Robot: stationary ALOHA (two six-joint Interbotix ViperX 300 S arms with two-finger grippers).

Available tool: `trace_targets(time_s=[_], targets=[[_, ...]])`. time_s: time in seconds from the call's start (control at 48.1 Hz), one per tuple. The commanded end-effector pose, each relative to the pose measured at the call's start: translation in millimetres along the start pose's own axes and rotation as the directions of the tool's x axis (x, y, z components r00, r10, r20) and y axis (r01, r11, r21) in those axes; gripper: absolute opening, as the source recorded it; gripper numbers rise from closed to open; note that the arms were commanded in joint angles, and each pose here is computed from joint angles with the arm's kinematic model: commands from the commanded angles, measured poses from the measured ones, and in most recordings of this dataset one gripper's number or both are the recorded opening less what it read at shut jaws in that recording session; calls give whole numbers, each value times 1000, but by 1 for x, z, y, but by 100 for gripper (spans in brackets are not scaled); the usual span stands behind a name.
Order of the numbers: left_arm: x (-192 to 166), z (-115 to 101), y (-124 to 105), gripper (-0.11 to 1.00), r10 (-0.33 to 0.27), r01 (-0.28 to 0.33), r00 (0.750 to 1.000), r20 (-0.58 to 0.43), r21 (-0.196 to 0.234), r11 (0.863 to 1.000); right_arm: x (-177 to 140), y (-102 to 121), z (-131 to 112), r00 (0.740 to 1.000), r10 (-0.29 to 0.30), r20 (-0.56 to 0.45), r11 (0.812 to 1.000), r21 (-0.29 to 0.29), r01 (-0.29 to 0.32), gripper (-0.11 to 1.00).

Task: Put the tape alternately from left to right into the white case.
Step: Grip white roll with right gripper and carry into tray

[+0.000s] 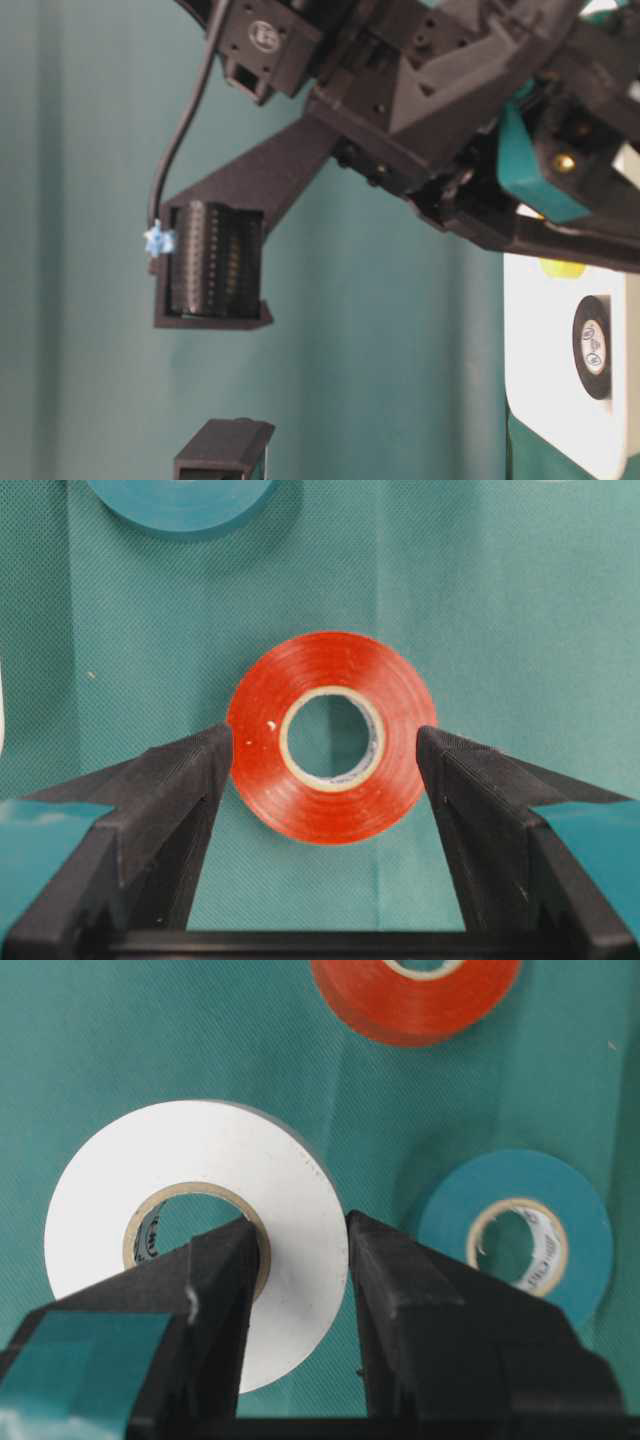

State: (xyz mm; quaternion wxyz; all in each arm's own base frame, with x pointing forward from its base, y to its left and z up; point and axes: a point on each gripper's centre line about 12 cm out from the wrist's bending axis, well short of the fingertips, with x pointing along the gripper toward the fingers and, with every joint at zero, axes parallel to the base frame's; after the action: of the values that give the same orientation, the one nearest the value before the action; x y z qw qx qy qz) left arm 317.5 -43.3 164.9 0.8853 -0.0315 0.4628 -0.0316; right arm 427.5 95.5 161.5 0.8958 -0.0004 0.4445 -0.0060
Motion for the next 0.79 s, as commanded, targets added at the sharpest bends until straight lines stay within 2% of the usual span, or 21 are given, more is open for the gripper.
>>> trace_targets(time_s=[0.0, 0.166, 0.312, 0.582, 0.769], targets=[[-5, 6, -2, 95, -6, 6, 1000, 26, 1, 1000, -16, 1, 13, 999, 9, 48, 1000, 0, -9, 32], [-5, 6, -2, 95, -5, 5, 1000, 24, 3, 1000, -17, -5, 15, 999, -2, 49, 1000, 11, 2, 32], [-5, 6, -2, 95, -5, 5, 1000, 26, 3, 1000, -18, -22, 16, 999, -46, 26, 999, 28, 46, 32], [-4, 5, -4, 95, -9, 9, 1000, 23, 5, 1000, -34, -76, 20, 981, -193, -6, 980, 43, 193, 32], [-4, 5, -5, 95, -12, 11, 1000, 25, 2, 1000, -39, -114, 23, 964, -266, -3, 962, 68, 266, 32]])
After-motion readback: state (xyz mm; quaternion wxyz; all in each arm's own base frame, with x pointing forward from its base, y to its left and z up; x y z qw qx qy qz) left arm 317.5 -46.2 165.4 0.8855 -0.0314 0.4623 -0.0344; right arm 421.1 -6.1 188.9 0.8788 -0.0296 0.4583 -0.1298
